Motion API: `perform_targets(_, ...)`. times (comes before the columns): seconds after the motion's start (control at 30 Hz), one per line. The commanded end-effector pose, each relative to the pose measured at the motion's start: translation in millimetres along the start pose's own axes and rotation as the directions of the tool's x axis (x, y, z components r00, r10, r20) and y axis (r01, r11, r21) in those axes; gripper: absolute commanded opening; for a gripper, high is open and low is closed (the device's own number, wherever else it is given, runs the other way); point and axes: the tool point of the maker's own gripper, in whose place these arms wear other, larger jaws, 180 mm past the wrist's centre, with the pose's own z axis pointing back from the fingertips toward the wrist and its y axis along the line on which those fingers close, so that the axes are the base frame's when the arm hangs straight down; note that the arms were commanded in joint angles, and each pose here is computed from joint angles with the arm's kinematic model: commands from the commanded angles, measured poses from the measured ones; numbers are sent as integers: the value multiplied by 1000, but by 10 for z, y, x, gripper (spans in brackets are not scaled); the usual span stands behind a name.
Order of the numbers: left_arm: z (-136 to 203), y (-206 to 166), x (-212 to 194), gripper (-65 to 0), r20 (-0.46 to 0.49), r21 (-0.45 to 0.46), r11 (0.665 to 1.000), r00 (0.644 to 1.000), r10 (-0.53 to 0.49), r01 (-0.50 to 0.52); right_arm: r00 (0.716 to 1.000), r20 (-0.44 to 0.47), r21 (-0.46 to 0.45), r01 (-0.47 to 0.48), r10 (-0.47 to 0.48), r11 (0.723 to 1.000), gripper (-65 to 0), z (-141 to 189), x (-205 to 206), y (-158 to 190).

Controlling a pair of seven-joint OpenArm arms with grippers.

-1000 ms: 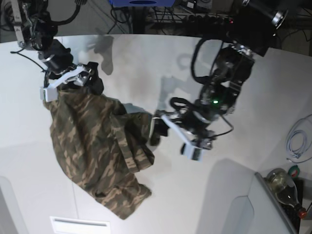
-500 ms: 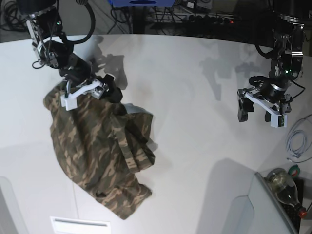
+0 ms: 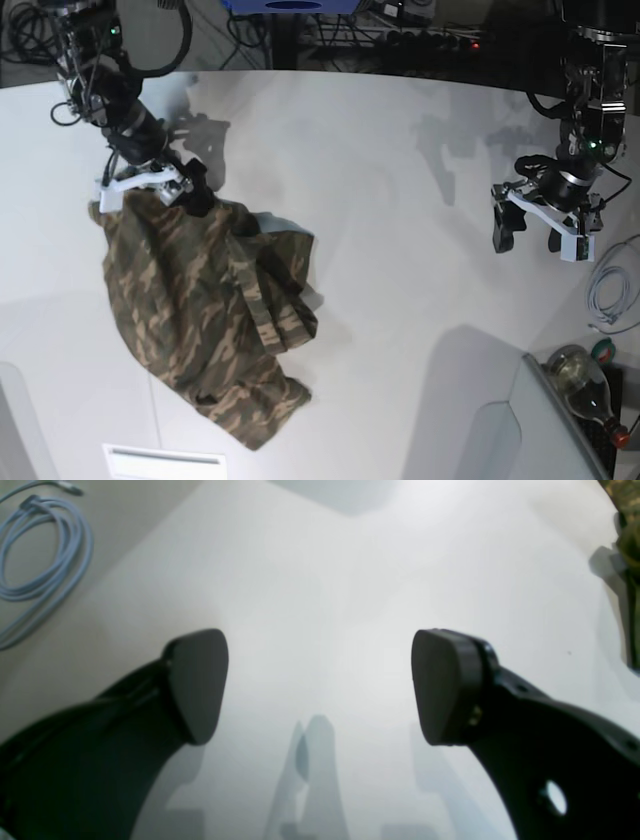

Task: Layout the t-shirt on the table in an organized manner, then fold the t-shirt properly
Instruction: 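Lift the shirt with the right gripper while the left gripper releases, then swing the held shirt across the table with the right gripper and release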

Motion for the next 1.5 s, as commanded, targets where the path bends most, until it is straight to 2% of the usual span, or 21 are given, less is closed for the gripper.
perform_targets(0.0,8,25,163,-102,46,1,1000,999,-15,15,1000,-24,-74,-6,4,997,-128,-17,-24,-177)
perform_targets(0.13,1,-14,140,-102,46,-4,1000,999,-2,2,1000,-21,-81,-5,3,997,-135,-114,60,-183)
perform_targets(0.17,1,-14,140,-102,46,-4,1000,999,-2,2,1000,-20,-76,-7,5,997,-149,-110,65,-162)
perform_targets(0.2,0,-23,135,-102,46,-5,1000,999,-1,1,1000,-16,-63,-13,12,998,-194,-104,78,-109)
perform_targets(0.23,-1,-20,130,-102,44,-5,1000,999,0,0,1000,-14,-55,-15,14,998,-261,-80,74,-80)
perform_targets(0.33,-19,-80,98,-102,36,-18,1000,999,-1,1,998,12,-26,-58,59,998,-584,91,165,1)
perform_targets(0.37,-60,-175,104,-102,34,-42,999,999,-9,10,997,19,-15,-75,75,997,-650,164,182,39)
perform_targets(0.4,-104,-287,113,-102,31,-71,997,999,-23,25,995,22,-4,-96,96,995,-650,252,190,73)
perform_targets(0.43,-143,-386,92,-102,23,-96,995,999,-34,36,992,26,9,-127,127,992,-623,349,232,118)
perform_targets(0.5,-226,-565,74,-102,12,-139,989,999,-50,51,985,18,30,-174,174,984,-650,512,243,192)
perform_targets(0.57,-350,-777,67,-102,2,-188,980,997,-71,70,977,17,38,-214,213,976,-650,675,269,224)
perform_targets(0.67,-527,-1169,80,-102,-5,-268,959,995,-98,93,978,16,13,-210,210,978,-645,819,267,123)
perform_targets(0.73,-591,-1313,111,-102,-1,-290,953,996,-93,88,984,4,-7,-175,175,984,-636,808,231,42)
perform_targets(0.8,-608,-1404,139,-102,6,-300,952,998,-69,68,992,-18,-32,-122,121,992,-564,723,128,-75)
perform_targets(0.93,-600,-1406,120,-102,3,-301,951,998,-69,67,996,-64,-72,-65,60,995,-281,464,69,-244)
perform_targets(1.0,-573,-1379,33,-102,-16,-298,952,997,-74,66,997,-65,-93,-43,37,995,-210,366,87,-325)
perform_targets(1.07,-534,-1187,-16,-102,-28,-271,959,995,-97,86,998,-59,-99,-35,29,994,-204,276,163,-345)
perform_targets(1.17,-471,-951,-29,-102,-32,-226,971,995,-91,81,998,-43,-62,-50,48,997,-204,174,292,-247)
perform_targets(1.37,-364,-376,9,-102,-21,-92,995,999,-30,28,998,-12,-36,-55,54,998,-206,22,519,-107)
perform_targets(1.4,-355,-321,27,-102,-16,-79,997,1000,-23,22,998,-10,-31,-56,55,998,-212,13,532,-85)
perform_targets(1.47,-341,-246,37,-102,-14,-62,998,1000,-15,14,998,1,-11,-56,56,998,-279,-18,570,13)
